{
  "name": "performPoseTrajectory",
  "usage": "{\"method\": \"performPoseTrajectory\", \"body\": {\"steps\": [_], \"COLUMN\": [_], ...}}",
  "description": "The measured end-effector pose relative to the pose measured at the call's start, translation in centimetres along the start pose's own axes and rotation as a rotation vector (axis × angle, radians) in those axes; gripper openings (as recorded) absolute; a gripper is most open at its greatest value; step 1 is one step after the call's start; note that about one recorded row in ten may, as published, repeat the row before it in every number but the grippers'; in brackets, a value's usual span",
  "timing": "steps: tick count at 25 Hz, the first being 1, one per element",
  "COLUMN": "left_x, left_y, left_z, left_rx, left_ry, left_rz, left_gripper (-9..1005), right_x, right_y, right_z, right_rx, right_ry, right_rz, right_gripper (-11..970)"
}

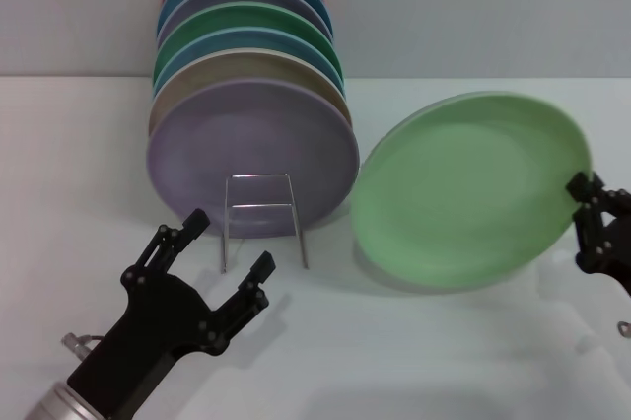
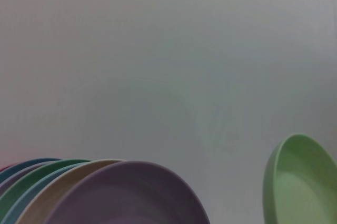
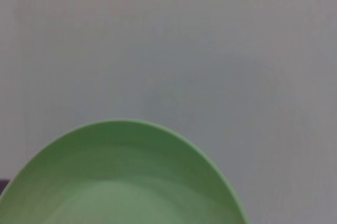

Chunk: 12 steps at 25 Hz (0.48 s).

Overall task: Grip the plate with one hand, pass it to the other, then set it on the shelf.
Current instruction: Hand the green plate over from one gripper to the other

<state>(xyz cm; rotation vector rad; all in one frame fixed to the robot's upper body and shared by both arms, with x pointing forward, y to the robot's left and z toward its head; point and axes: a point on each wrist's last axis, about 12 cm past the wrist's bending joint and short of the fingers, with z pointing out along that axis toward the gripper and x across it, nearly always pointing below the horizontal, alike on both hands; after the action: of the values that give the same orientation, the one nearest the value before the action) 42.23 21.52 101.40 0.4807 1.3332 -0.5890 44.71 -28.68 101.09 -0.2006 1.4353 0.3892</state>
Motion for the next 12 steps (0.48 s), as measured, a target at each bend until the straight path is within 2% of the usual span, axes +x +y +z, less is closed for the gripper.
{"method": "performPoseTrajectory", "body": {"steps": [12], "left_x": [0.26], "left_y": [-0.47], "left_z": [0.95], "left_rx": [0.03], "left_ry": [0.026], "left_rz": [0.017], "left_gripper": [833], "right_x": [-0.05], "right_y": [-0.01], "right_z": [-0.66], "right_rx": [0.038], "right_ry": [-0.014], "right_rz": [0.026], "right_gripper": [20]}}
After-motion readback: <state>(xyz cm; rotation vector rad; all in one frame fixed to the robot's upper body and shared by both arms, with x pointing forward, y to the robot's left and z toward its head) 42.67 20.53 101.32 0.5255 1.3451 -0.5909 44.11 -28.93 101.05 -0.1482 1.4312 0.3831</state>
